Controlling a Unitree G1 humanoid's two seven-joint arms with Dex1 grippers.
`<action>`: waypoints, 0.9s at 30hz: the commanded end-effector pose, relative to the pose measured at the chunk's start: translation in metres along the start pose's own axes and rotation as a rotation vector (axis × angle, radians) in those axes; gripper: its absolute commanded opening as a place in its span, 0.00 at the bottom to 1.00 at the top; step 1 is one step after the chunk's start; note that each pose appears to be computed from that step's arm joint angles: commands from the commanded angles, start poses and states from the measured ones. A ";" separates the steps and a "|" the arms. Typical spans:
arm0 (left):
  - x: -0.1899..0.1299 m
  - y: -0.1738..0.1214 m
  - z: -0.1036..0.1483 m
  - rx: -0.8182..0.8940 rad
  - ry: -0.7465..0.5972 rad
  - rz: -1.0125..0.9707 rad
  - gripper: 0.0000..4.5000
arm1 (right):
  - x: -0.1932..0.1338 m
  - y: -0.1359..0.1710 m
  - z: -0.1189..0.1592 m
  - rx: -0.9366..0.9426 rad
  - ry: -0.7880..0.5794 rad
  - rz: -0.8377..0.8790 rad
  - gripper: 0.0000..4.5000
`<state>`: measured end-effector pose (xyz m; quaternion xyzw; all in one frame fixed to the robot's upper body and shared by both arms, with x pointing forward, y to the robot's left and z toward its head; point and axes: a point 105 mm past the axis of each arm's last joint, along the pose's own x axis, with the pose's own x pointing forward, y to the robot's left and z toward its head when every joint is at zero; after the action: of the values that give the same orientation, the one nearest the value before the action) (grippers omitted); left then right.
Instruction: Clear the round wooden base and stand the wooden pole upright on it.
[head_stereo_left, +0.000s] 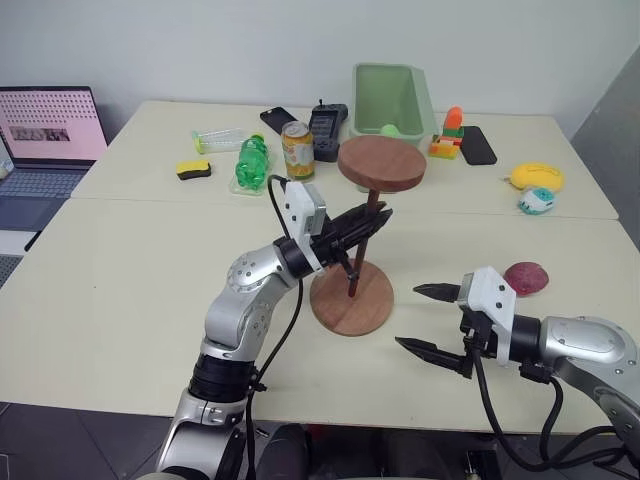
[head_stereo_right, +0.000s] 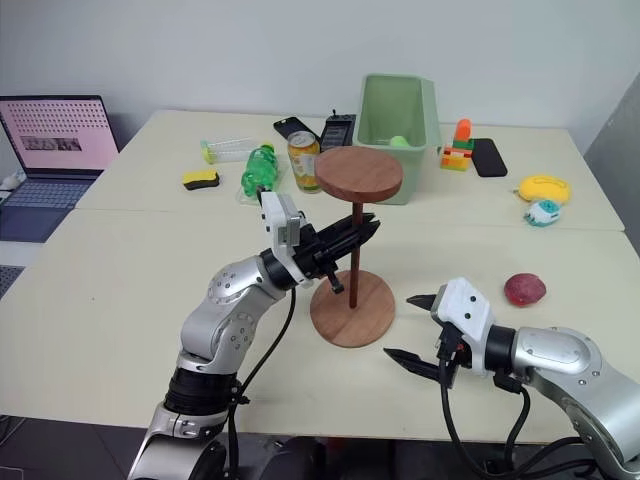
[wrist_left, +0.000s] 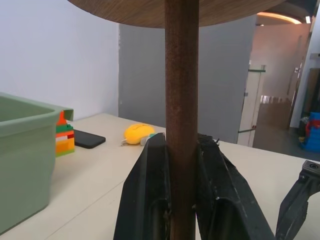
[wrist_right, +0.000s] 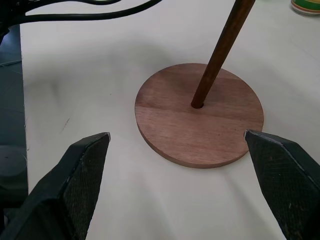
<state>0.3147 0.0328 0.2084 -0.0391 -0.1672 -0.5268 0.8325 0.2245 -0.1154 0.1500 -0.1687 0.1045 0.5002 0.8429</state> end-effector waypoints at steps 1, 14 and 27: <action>0.002 -0.001 0.001 0.025 -0.011 -0.012 0.06 | -0.001 0.003 0.009 -0.048 -0.015 0.003 1.00; -0.007 -0.001 -0.007 0.042 0.001 0.007 0.06 | 0.000 0.004 0.011 -0.052 -0.022 0.002 1.00; -0.044 0.005 -0.043 0.013 0.125 0.112 0.06 | 0.002 0.004 0.013 -0.054 -0.033 0.001 1.00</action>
<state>0.3043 0.0495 0.1885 -0.0232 -0.1852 -0.5016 0.8447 0.2250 -0.1124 0.1503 -0.1706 0.1015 0.4994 0.8433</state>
